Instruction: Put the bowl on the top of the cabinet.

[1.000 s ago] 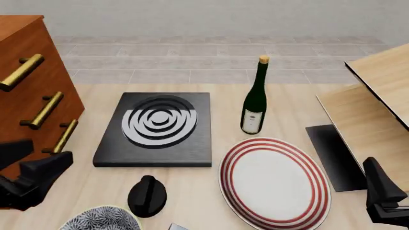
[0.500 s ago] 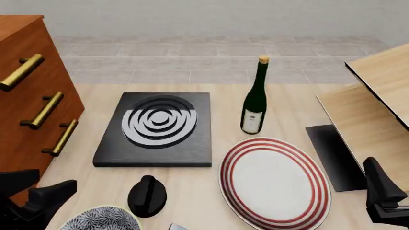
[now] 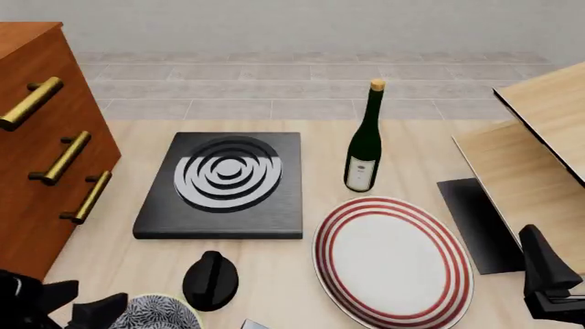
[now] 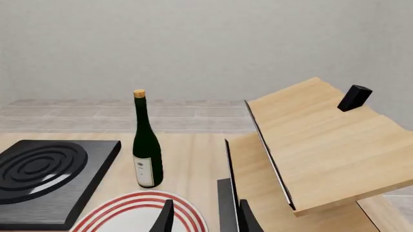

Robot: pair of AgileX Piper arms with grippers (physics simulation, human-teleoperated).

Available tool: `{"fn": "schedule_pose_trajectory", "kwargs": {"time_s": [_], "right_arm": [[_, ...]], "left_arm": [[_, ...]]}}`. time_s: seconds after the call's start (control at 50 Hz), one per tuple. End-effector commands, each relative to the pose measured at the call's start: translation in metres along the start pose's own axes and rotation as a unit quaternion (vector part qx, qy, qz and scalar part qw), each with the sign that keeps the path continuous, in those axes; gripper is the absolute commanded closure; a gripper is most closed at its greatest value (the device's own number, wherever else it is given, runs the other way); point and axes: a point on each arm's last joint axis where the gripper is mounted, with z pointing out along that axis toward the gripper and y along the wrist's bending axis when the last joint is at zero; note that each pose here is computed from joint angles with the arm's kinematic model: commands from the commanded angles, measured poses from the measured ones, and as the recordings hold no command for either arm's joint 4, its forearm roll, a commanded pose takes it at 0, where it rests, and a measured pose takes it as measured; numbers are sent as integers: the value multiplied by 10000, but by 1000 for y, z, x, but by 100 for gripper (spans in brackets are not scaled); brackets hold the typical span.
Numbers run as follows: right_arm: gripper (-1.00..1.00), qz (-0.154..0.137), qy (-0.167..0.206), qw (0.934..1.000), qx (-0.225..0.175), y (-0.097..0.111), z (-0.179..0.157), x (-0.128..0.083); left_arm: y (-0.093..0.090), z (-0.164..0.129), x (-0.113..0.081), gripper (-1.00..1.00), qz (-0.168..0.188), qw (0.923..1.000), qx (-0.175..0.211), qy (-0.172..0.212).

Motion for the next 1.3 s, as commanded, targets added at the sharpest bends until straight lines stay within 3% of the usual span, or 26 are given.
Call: {"fn": "schedule_pose_trajectory", "kwargs": {"time_s": [0.02,1.3], "right_arm": [[-100,1,-1,10000,0,0,0,0],[-100,1,0,10000,0,0,0,0]], "left_arm": [[3,15,21,-100,-110,9998,-32,189],[10,28,64,-100,-645,9962,-162,554]]}}
